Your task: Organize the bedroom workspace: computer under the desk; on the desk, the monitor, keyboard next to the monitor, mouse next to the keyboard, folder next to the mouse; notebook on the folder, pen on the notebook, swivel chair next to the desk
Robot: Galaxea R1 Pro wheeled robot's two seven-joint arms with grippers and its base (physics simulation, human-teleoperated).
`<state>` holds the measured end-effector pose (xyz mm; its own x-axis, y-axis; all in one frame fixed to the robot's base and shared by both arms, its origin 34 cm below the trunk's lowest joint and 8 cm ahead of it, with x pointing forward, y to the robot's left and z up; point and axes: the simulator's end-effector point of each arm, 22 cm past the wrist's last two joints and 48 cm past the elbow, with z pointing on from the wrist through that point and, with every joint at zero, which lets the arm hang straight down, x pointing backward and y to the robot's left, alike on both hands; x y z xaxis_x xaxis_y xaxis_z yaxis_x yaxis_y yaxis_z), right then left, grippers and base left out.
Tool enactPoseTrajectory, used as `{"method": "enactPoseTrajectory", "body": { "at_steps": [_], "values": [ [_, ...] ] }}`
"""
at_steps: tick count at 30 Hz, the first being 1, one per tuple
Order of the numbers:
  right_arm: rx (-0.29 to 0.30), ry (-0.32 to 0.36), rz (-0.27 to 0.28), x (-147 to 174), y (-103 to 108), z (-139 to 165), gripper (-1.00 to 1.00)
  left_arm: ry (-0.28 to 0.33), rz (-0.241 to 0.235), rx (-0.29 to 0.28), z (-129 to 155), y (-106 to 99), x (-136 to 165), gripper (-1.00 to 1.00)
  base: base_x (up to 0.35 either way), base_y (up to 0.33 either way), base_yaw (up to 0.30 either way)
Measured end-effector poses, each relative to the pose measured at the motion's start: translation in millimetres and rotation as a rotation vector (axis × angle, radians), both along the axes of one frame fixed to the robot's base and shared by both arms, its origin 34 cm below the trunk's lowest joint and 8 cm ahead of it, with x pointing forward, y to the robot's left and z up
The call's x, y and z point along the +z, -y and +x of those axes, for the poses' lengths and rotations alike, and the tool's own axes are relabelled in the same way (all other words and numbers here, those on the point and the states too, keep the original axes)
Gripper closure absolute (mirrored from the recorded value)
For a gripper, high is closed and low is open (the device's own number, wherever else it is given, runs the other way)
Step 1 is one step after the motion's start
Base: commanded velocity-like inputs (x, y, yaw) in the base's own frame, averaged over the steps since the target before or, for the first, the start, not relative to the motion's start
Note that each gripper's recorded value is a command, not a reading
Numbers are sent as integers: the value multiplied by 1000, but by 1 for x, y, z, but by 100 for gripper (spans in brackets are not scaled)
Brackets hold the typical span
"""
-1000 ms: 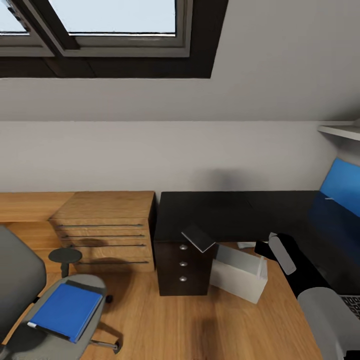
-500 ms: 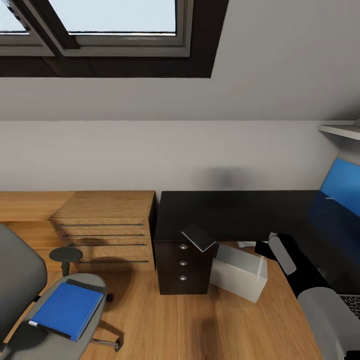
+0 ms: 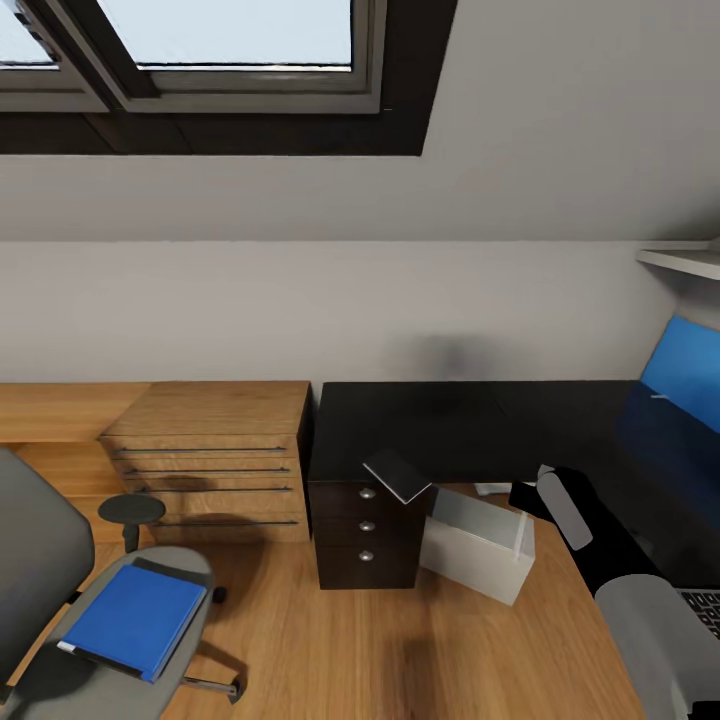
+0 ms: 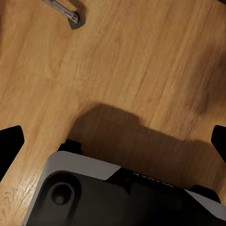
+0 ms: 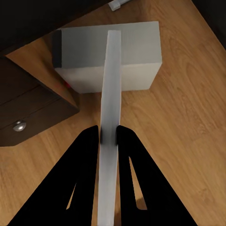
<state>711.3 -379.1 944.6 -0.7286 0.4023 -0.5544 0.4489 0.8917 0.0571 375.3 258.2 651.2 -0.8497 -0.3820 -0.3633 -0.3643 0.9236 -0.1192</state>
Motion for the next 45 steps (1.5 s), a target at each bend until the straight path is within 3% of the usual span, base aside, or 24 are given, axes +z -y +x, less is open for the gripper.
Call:
{"method": "enactPoseTrajectory", "body": {
  "at_steps": [13,45],
  "values": [
    [0,3,1,1,-1,0,100,2,0,0,0,0,0,-100,62,0,0],
    [-1,6,2,1,0,1,100,33,12,4,6,-3,3,-100,324,-4,0]
  ]
}}
